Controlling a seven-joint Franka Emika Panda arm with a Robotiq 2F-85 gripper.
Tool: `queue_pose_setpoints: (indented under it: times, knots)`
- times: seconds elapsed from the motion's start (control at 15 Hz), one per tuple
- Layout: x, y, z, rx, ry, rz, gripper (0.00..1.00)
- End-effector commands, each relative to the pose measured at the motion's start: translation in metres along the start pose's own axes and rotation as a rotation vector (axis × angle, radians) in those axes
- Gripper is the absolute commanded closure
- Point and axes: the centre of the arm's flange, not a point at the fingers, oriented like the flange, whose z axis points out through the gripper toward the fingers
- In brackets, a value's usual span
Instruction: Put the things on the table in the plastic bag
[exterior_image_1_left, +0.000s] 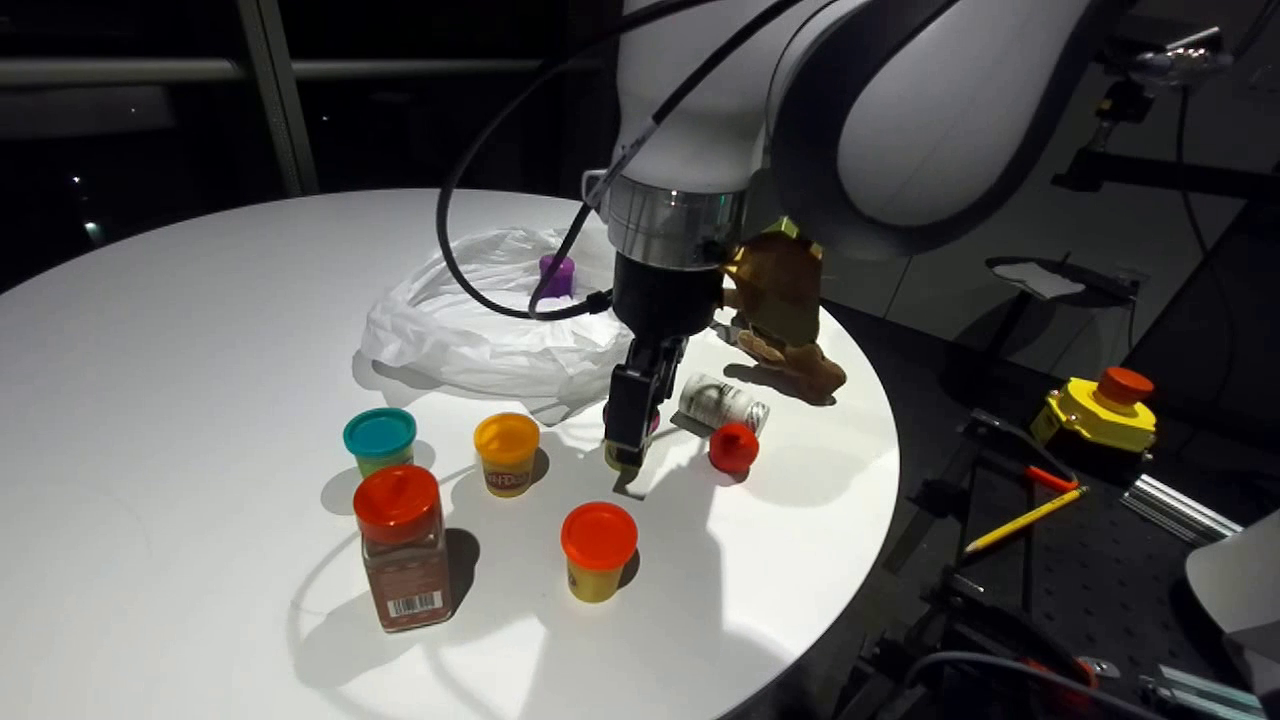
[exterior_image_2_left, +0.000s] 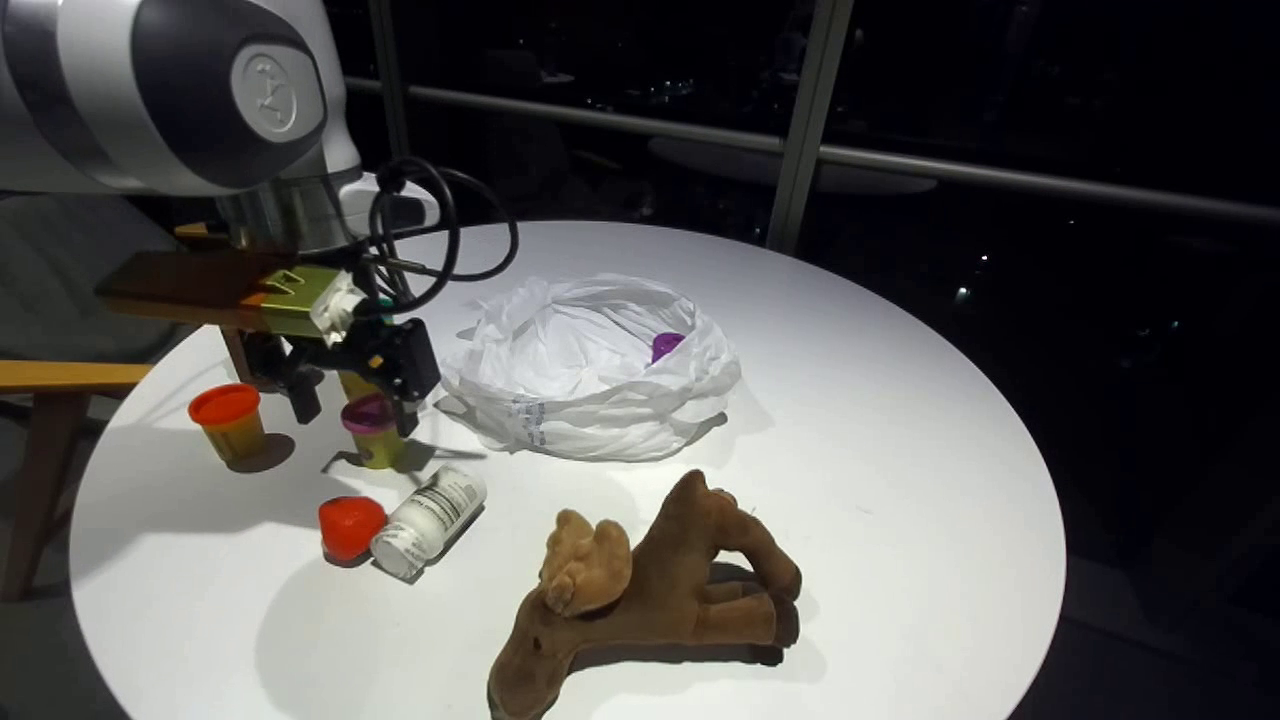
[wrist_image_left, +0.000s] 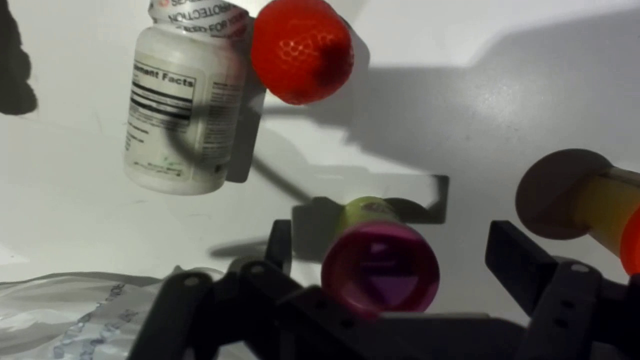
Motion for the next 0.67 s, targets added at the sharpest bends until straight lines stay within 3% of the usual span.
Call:
queue_pose_setpoints:
  times: [0.0,0.07,0.2,0.53,0.6]
  knots:
    - [0.015,0.003,0.007,0.013,0.010,-0.010,0.00]
    - [0.017,0.004,0.007,0.022,0.009,-0.011,0.25]
    - [0.018,0.005,0.005,0.026,0.009,-0.013,0.32]
    - [0.017,0.022,-0.029,-0.030,0.011,0.029,0.72]
    - [0.021,0.028,-0.043,-0.051,0.016,0.037,0.72]
